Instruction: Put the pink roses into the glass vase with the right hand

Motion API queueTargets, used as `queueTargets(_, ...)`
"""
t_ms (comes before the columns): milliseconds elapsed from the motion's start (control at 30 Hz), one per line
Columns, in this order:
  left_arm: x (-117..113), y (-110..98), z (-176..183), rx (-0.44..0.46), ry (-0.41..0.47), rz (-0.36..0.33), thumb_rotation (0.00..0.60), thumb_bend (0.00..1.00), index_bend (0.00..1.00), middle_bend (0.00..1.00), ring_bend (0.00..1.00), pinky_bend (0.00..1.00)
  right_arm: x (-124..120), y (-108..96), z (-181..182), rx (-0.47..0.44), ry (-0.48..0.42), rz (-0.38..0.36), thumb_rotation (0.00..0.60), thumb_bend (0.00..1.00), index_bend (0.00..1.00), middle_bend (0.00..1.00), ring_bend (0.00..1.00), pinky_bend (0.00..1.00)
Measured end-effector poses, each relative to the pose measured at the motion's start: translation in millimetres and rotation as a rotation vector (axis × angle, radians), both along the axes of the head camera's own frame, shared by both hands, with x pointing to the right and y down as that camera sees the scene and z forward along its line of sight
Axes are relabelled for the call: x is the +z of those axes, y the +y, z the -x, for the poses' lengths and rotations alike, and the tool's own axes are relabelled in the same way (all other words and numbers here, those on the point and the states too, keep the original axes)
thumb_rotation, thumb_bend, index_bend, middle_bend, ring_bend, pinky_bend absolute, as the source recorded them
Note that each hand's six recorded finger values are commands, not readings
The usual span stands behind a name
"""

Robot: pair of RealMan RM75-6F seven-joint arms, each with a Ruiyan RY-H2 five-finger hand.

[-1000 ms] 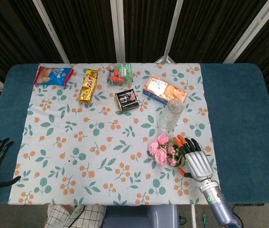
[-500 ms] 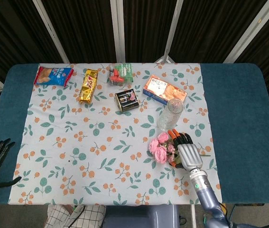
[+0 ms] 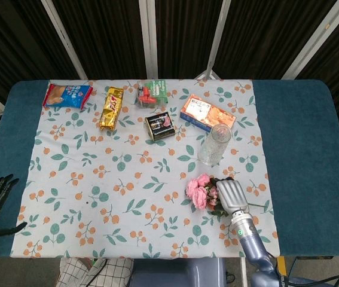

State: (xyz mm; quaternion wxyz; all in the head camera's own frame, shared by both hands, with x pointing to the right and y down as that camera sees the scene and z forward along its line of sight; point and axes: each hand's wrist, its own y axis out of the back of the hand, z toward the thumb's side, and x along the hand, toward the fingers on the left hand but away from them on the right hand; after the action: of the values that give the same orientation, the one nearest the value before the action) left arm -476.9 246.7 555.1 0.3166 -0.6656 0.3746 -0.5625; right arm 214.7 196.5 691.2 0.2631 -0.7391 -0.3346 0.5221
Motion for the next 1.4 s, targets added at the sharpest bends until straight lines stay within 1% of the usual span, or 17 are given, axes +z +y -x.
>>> queueTargets(200, -0.1, 0.0, -0.1, -0.001, 0.002, 0.001, 0.600, 0.00, 0.00, 0.00, 0.00, 0.00, -11.8, -3.3, 4.0, 0.018, -0.043, -0.025, 0.600, 0.28, 0.51, 0.50, 0.52, 0.36)
queueTargets(333, -0.2, 0.1, -0.5, -0.002, 0.005, 0.002, 0.600, 0.00, 0.00, 0.00, 0.00, 0.00, -28.7, -9.9, 2.7, 0.044, -0.086, -0.051, 0.600, 0.28, 0.51, 0.51, 0.52, 0.36)
queueTargets(500, 0.0, 0.4, -1.0, -0.003, 0.008, 0.005, 0.600, 0.00, 0.00, 0.00, 0.00, 0.00, -62.9, -27.3, -5.8, 0.106, -0.160, -0.104, 0.600, 0.28, 0.51, 0.51, 0.52, 0.36)
queueTargets(633, -0.7, 0.4, -1.5, -0.002, 0.005, 0.002, 0.600, 0.00, 0.00, 0.00, 0.00, 0.00, -96.1, -47.7, -16.6, 0.204, -0.254, -0.152, 0.600, 0.28, 0.51, 0.51, 0.52, 0.36)
queueTargets(733, -0.9, 0.7, -2.7, 0.002, 0.005, -0.001, 0.600, 0.00, 0.00, 0.00, 0.00, 0.00, -120.9, -65.4, -26.3, 0.310, -0.357, -0.189, 0.600, 0.28, 0.51, 0.51, 0.52, 0.36)
queueTargets(833, -0.7, 1.1, -3.6, 0.005, 0.005, -0.001, 0.600, 0.00, 0.00, 0.00, 0.00, 0.00, -146.6, -85.0, -36.5, 0.421, -0.485, -0.244, 0.600, 0.28, 0.51, 0.51, 0.52, 0.36)
queueTargets(967, -0.4, 1.1, -3.9, 0.003, 0.005, 0.000, 0.600, 0.00, 0.00, 0.00, 0.00, 0.00, -183.1, -113.6, -52.5, 0.560, -0.677, -0.353, 0.600, 0.28, 0.51, 0.51, 0.51, 0.36)
queueTargets(1033, 0.1, 1.0, -4.1, 0.003, 0.005, 0.001, 0.600, 0.00, 0.00, 0.00, 0.00, 0.00, -194.9, -124.5, -58.5, 0.614, -0.759, -0.392, 0.600, 0.28, 0.51, 0.51, 0.50, 0.37)
queueTargets(1067, 0.2, 1.0, -4.2, 0.003, 0.005, 0.002, 0.600, 0.00, 0.00, 0.00, 0.00, 0.00, -200.9, -131.3, -61.6, 0.648, -0.815, -0.410, 0.600, 0.28, 0.51, 0.51, 0.50, 0.37)
queueTargets(1167, 0.7, 0.9, -4.1, 0.000, 0.006, 0.005, 0.600, 0.00, 0.00, 0.00, 0.00, 0.00, -209.5, -147.4, -66.8, 0.730, -0.947, -0.436, 0.600, 0.28, 0.50, 0.51, 0.50, 0.37)
queueTargets(1267, 1.3, 0.8, -3.9, -0.002, 0.006, 0.008, 0.600, 0.00, 0.00, 0.00, 0.00, 0.00, -210.7, -162.8, -65.6, 0.788, -1.054, -0.444, 0.600, 0.28, 0.50, 0.51, 0.50, 0.37)
queueTargets(1400, 1.8, 0.4, -3.2, -0.007, 0.005, 0.010, 0.600, 0.00, 0.00, 0.00, 0.00, 0.00, -209.7, -180.2, -54.9, 0.813, -1.148, -0.439, 0.600, 0.28, 0.50, 0.51, 0.50, 0.36)
